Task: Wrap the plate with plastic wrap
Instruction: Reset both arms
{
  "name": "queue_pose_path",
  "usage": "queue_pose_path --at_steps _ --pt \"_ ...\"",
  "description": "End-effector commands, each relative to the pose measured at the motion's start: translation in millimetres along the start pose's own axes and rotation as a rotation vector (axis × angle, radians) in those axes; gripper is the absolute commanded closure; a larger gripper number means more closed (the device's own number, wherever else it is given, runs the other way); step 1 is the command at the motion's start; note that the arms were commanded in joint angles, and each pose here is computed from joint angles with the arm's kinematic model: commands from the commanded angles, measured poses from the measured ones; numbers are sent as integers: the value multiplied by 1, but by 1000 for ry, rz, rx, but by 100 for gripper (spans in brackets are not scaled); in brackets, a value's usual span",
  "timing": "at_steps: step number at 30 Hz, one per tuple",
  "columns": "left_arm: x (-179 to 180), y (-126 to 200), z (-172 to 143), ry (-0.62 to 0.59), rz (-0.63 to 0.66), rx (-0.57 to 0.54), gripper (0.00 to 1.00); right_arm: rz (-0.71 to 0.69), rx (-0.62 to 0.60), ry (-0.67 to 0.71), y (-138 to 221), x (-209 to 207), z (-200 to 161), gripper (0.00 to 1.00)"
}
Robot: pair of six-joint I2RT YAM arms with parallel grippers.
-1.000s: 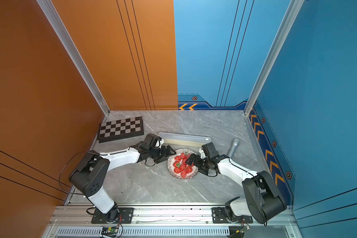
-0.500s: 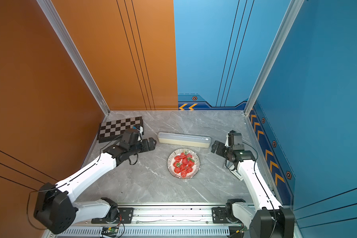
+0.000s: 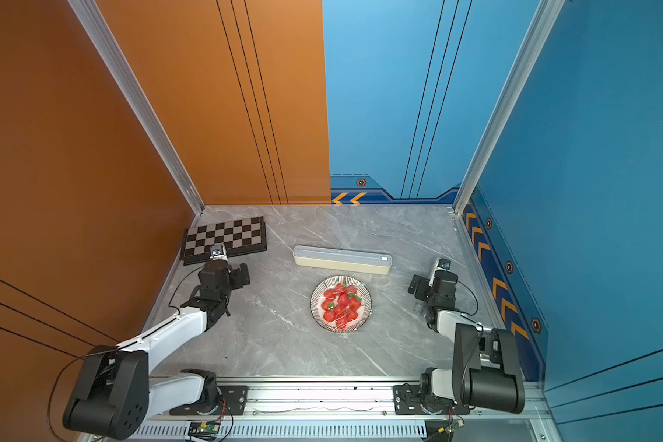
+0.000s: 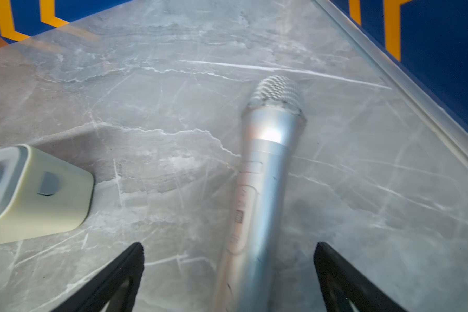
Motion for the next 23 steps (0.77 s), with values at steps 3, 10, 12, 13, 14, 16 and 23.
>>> queue_pose_path --at_steps 3,10,12,13,14,16,23 --pt "-2 -10 7 -79 -29 -97 1 133 -278 234 -5 52 16 0" --pt "-15 -26 -14 -149 -99 -146 1 -31 -264 165 -12 39 24 0" --pt "-15 -31 -21 -136 -98 -179 1 -26 -297 179 -9 42 22 0" --pt "-11 -32 -27 -117 -96 -162 1 -21 -290 194 -9 44 21 0" --pt "-10 -36 -29 -101 -102 -176 1 -20 -291 201 -9 46 19 0" --pt "-11 -39 -29 -114 -107 -167 1 -28 -308 202 -7 46 20 0" --pt "0 -43 -28 -61 -63 -150 1 -13 -281 186 -11 44 22 0"
Point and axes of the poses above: each gripper's point midway between its finger pads, its own y axis back along the fingers, its own x axis along the line the jaws close on, z = x × y, the point moved 6 cm from there along y, back along the fingers, and after that the axes turned 6 degrees about -y, right-handed, at the moved point
